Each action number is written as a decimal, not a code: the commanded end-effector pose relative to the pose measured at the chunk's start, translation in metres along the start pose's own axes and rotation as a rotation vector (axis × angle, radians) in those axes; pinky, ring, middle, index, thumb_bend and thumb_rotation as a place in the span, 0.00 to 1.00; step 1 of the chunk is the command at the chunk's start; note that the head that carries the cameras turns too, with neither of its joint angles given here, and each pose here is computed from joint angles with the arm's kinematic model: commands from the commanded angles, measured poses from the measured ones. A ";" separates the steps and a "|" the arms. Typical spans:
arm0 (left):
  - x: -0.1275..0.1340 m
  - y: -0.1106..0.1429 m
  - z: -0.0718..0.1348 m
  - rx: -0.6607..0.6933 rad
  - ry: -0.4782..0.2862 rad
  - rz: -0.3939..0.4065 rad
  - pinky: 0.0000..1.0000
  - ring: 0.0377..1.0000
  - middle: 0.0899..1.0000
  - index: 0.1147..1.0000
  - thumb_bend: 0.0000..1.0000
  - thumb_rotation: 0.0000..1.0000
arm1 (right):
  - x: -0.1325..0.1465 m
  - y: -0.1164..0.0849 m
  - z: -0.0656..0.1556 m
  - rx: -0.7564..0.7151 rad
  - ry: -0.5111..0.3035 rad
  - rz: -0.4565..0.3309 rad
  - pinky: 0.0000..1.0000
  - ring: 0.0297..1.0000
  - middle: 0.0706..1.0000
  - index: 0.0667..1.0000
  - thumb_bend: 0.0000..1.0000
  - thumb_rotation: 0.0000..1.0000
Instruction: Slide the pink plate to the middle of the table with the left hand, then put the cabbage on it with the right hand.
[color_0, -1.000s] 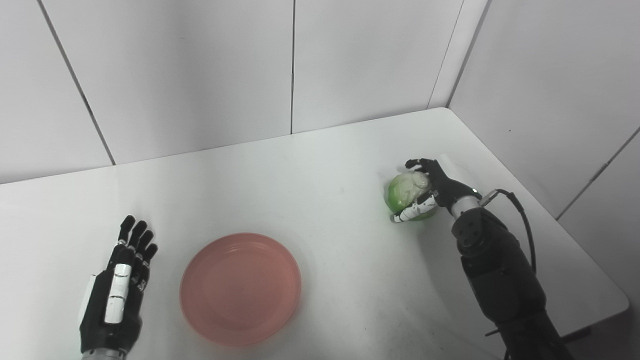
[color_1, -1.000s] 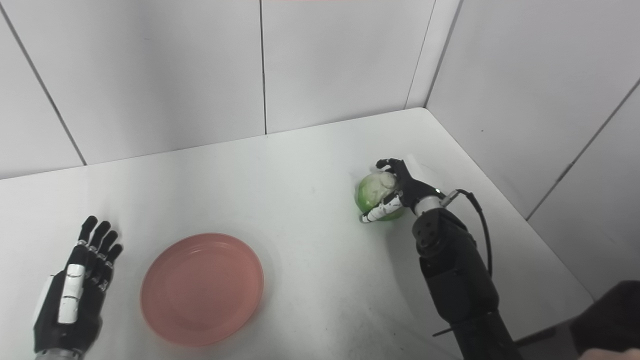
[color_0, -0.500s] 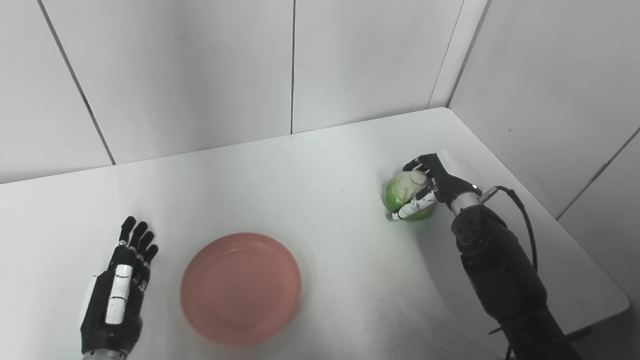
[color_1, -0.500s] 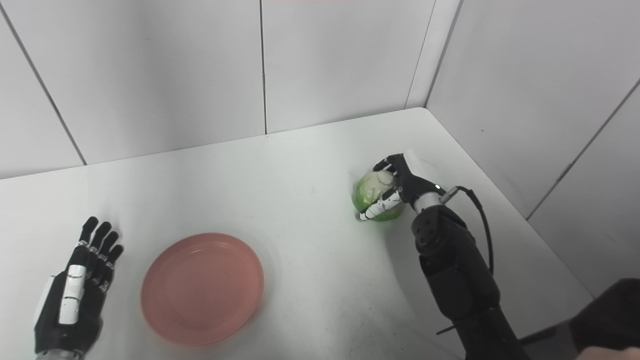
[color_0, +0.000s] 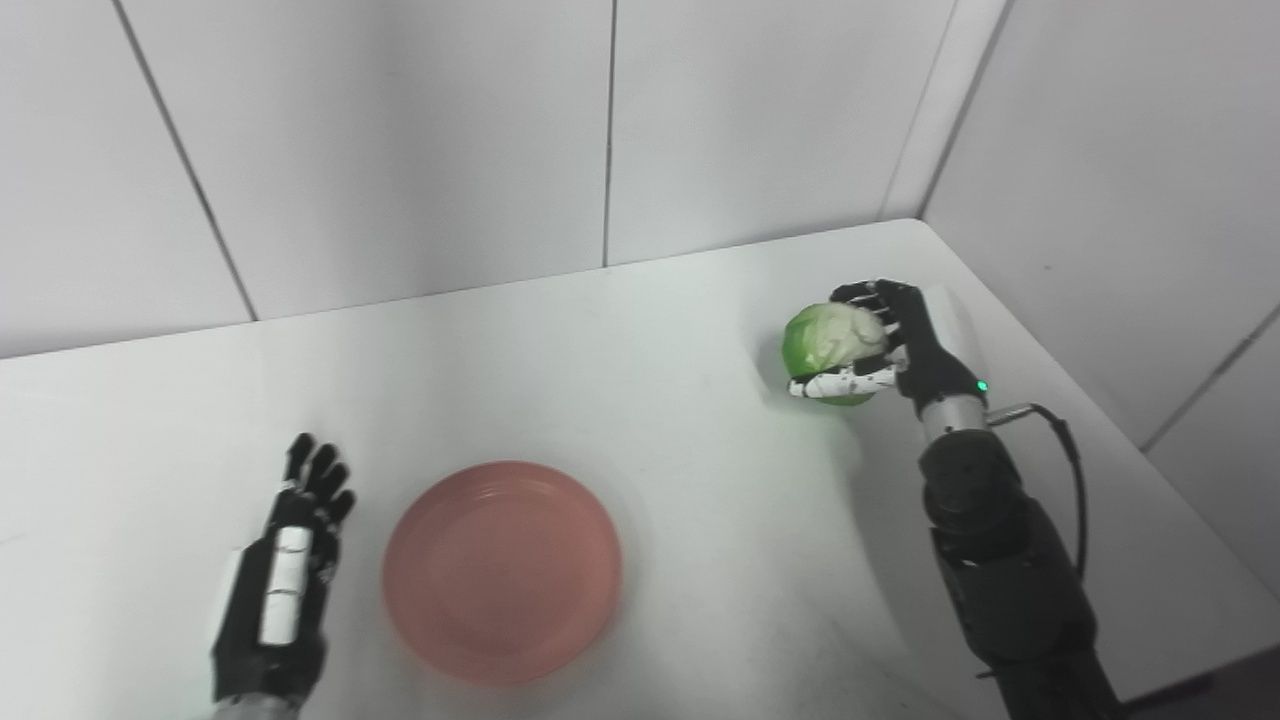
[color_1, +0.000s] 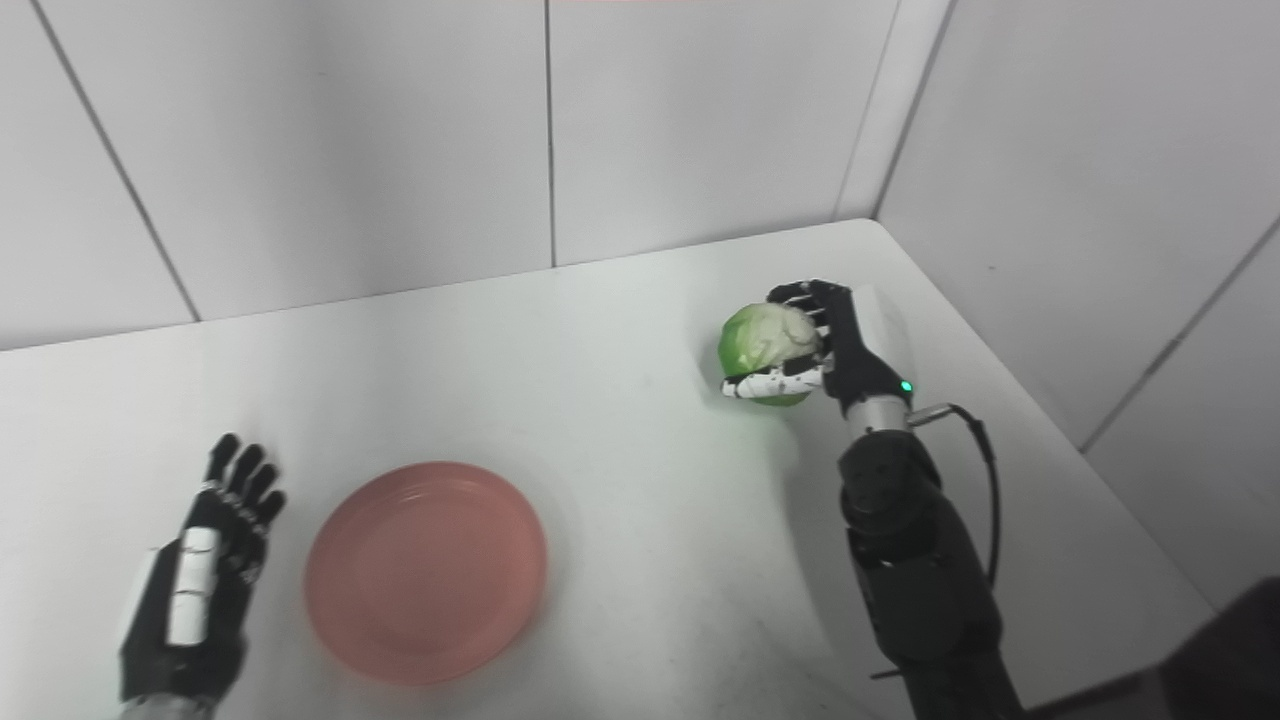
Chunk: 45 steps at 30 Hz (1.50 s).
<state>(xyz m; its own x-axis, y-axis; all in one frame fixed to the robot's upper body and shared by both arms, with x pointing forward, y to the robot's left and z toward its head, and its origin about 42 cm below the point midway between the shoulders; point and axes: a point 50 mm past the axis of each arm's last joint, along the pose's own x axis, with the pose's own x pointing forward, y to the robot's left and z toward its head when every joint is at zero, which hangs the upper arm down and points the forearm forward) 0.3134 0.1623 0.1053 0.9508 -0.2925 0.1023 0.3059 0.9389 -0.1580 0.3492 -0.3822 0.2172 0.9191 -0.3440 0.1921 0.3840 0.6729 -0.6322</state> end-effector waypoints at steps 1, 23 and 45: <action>0.002 -0.011 0.005 -0.001 -0.009 -0.005 1.00 1.00 1.00 0.98 0.72 0.85 | 0.002 -0.010 0.026 0.057 -0.130 -0.064 0.45 0.45 0.48 0.43 0.52 0.00; 0.021 -0.064 0.011 0.013 -0.035 0.036 1.00 1.00 1.00 0.98 0.71 0.87 | -0.051 0.070 0.115 0.187 -0.546 0.472 0.39 0.42 0.46 0.46 0.52 0.00; 0.027 -0.072 0.015 0.019 -0.044 0.076 1.00 1.00 1.00 0.98 0.70 0.90 | -0.096 0.140 0.128 -0.032 -0.692 0.703 0.38 0.40 0.45 0.48 0.52 0.00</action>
<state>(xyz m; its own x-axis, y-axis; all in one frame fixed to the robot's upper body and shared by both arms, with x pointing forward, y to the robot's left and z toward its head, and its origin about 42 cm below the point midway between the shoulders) 0.3092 0.0991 0.1147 0.9749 -0.2142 0.0604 0.2209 0.9645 -0.1447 0.3249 -0.1744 0.1979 0.8215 0.5617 0.0978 -0.2977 0.5688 -0.7667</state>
